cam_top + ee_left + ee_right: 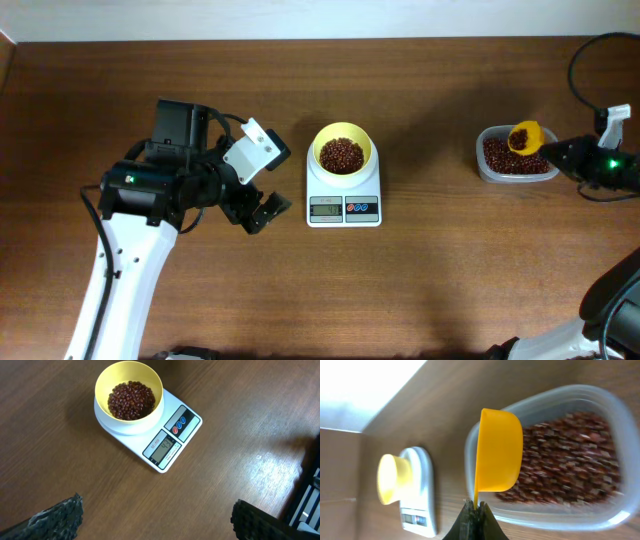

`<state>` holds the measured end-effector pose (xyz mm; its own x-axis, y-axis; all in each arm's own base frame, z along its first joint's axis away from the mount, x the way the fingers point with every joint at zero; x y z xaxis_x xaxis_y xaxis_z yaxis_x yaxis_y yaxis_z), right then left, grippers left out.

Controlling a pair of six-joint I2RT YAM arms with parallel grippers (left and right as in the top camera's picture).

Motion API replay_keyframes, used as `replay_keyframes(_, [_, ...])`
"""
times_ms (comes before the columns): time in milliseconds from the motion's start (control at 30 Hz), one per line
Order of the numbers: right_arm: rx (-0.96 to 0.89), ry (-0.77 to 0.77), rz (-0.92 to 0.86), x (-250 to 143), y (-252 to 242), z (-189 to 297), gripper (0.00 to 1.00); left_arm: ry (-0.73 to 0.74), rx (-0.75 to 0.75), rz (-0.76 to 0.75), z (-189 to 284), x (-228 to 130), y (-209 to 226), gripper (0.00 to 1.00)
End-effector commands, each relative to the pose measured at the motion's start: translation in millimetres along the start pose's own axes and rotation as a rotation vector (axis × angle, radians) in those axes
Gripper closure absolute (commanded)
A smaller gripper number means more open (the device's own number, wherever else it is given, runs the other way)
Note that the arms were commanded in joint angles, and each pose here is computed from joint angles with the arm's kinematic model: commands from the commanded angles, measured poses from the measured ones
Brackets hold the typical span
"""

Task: Scoop item into bowl and weigh 50g on scale
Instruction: 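Move the scoop back right and dip it into the beans, then lift the scoop and carry it left to pour into the bowl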

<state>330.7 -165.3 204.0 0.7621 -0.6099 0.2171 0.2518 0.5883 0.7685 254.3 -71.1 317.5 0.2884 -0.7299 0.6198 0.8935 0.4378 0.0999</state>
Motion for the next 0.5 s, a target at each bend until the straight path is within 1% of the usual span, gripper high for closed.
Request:
replay_keyframes(0, [0.152, -0.005, 0.047, 1.0, 28.6, 7.6, 0.96, 0.006, -0.005, -0.008, -1.7, -1.7, 1.0, 0.01])
replay_keyframes(300, [0.211, 0.166, 0.168, -25.0, 80.0, -47.2, 0.96, 0.006, -0.005, -0.008, -1.7, -1.7, 1.0, 0.01])
replay_keyframes(467, [0.264, 0.275, 0.304, -52.3, 121.7, -87.1, 0.96, 0.006, -0.005, -0.008, -1.7, -1.7, 1.0, 0.01])
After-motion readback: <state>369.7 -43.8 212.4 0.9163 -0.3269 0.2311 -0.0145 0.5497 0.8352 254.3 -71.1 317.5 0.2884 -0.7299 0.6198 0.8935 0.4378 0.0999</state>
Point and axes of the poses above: each gripper's point midway between its finger pads, its own z axis back along the fingers, its own y axis along the line the jaws close on, x = y × z, the point moved 10 cm from there along z, back along the fingers, and after that the axes turned 14 degrees about -z, right-handed, at the moved point
